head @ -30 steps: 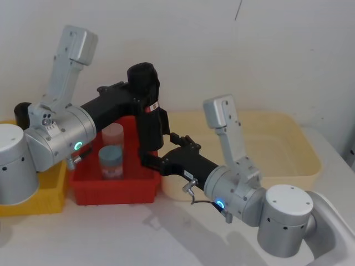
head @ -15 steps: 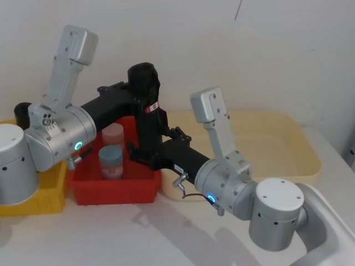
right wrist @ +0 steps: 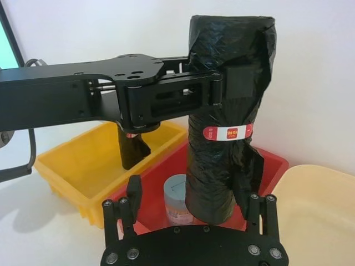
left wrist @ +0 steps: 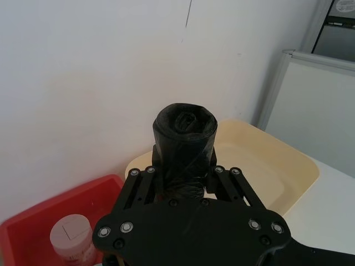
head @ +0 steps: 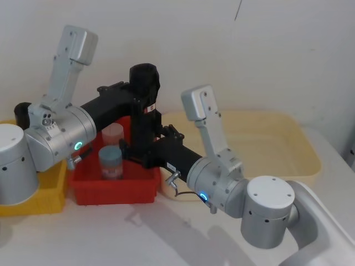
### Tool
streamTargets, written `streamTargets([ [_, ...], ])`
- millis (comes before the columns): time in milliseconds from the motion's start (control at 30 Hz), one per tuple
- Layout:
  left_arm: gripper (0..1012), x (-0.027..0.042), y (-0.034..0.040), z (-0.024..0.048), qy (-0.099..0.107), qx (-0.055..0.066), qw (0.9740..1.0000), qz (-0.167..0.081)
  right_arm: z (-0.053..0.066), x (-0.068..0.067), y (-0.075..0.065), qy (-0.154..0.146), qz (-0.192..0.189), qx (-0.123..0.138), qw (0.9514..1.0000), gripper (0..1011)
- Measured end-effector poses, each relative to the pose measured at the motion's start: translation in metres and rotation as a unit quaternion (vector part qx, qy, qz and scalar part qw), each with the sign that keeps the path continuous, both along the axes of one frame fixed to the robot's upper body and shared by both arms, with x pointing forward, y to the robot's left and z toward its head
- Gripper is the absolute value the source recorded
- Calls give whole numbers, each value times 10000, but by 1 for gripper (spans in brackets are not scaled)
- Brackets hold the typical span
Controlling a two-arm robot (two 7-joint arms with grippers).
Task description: Pick up the garbage bag with the one hand and transfer it to the other hand.
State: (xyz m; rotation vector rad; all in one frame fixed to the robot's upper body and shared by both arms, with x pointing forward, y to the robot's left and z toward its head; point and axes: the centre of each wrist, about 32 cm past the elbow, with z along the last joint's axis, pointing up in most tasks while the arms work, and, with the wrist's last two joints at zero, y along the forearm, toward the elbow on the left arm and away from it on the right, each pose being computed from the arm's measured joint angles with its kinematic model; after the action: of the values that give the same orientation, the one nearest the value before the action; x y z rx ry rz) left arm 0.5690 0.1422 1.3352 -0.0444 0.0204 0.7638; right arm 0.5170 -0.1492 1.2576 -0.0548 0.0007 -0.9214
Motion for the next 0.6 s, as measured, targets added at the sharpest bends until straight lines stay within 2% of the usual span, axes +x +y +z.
streamTargets([
  [600,381,0,-2,-1,2,-2,10000,-8,-64,109,14,52,-198,-49,9998,1002],
])
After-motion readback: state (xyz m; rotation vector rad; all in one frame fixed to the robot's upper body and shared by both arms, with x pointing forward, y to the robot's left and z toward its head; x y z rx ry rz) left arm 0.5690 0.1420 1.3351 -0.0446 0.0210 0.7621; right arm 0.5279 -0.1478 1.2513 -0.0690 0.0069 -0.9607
